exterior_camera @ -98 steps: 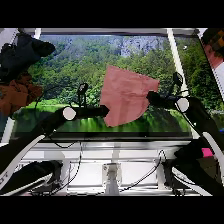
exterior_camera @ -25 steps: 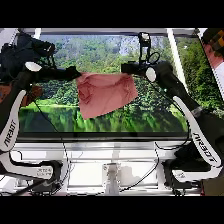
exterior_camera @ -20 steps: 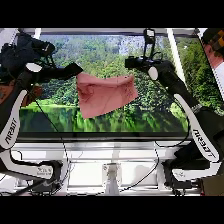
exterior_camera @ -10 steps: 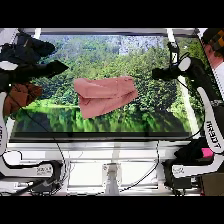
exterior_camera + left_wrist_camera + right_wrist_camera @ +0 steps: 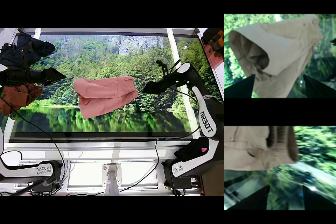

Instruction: Fold the clothes and pants, and hang the long-sleeved shirts on hangers.

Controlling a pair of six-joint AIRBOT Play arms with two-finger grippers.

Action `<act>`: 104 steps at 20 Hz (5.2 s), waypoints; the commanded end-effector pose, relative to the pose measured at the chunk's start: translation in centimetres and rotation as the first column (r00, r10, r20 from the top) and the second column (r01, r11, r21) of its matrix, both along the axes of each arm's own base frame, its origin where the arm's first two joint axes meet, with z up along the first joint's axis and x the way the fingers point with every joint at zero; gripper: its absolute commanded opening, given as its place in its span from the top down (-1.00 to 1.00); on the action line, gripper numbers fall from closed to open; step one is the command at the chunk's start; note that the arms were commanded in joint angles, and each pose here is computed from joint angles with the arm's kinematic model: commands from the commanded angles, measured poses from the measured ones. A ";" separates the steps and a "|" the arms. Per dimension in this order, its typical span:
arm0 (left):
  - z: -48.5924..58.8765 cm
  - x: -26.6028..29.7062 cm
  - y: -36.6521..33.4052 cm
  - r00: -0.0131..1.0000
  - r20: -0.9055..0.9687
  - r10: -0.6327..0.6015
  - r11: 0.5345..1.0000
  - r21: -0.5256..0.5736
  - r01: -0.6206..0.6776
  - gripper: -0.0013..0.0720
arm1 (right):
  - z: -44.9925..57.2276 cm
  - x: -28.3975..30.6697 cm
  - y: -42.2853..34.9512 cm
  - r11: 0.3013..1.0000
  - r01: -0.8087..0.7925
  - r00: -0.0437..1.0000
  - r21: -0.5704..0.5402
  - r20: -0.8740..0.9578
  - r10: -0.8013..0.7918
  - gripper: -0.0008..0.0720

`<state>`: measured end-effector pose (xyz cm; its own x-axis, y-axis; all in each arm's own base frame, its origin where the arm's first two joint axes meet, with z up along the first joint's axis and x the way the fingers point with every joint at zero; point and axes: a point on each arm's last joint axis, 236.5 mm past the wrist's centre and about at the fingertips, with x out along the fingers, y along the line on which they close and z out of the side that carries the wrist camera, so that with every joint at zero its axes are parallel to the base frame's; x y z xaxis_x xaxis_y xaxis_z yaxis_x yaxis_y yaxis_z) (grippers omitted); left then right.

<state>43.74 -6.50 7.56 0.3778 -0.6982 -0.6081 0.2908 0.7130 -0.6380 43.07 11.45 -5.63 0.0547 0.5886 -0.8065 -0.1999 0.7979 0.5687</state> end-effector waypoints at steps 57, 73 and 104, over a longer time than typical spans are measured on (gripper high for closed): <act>-17.7 -12.0 -5.5 0.977 -0.213 0.015 0.994 0.111 0.009 -0.92 | 0.3 -2.6 5.1 0.931 0.365 0.889 0.020 0.290 -0.355 0.92; -10.0 -8.0 -7.9 0.996 -0.088 -0.033 0.999 -0.025 0.031 0.93 | 9.4 -2.5 4.8 0.956 0.284 0.808 0.070 0.519 -0.278 0.92; 18.1 -2.9 -0.5 0.829 0.369 0.419 0.907 -0.125 -0.403 0.94 | 34.8 -4.2 8.6 0.957 0.216 0.581 0.192 0.762 -0.284 0.93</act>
<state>35.79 -8.09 33.74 0.8780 -0.4608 -0.1296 0.3568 0.8105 -0.4646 31.49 21.32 35.66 0.7401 0.6434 -0.1958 -0.5698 0.7545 0.3256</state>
